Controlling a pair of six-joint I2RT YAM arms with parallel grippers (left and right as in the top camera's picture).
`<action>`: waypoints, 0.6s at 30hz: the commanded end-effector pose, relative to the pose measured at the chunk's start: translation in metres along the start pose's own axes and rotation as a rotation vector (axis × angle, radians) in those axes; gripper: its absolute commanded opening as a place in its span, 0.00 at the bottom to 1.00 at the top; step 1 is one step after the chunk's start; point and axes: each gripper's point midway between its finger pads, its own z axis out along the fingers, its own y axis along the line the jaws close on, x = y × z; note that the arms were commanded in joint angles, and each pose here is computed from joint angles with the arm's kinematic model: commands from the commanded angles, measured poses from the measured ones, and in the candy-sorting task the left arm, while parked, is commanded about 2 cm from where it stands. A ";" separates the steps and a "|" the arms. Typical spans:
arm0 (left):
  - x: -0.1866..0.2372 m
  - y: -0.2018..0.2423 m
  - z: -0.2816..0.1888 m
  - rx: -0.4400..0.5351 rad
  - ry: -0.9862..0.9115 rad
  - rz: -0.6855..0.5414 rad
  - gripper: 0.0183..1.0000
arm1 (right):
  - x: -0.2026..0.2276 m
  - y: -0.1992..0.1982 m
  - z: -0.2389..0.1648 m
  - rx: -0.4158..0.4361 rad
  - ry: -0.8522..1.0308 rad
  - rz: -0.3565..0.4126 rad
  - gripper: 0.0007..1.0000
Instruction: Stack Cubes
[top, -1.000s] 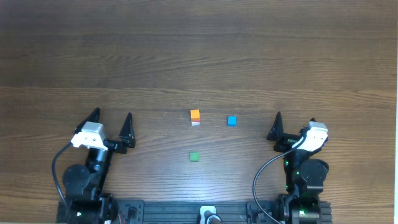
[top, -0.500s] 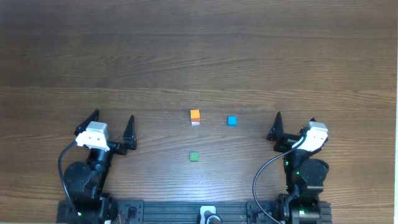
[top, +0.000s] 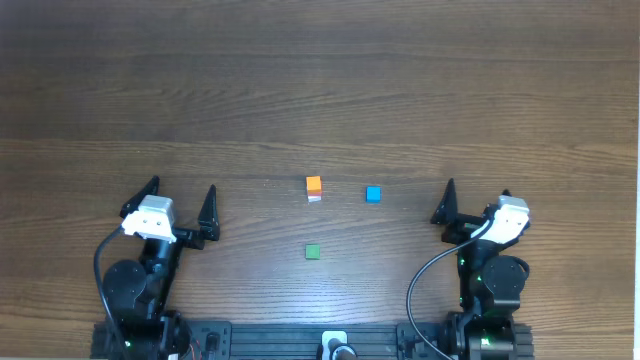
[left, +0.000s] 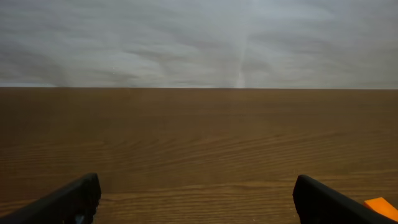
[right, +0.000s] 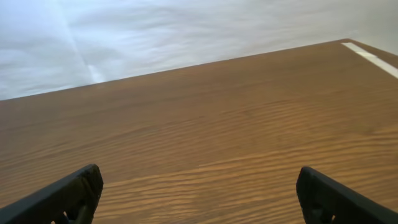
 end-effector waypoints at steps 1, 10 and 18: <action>0.001 0.002 0.000 -0.006 -0.002 0.015 1.00 | 0.000 -0.016 -0.001 0.092 -0.011 -0.009 0.99; 0.001 0.002 0.000 -0.006 -0.002 0.015 1.00 | -0.006 0.025 -0.005 -0.138 0.016 0.021 0.99; 0.001 0.002 0.000 -0.006 -0.002 0.015 1.00 | -0.044 0.029 -0.017 -0.140 -0.016 -0.147 0.99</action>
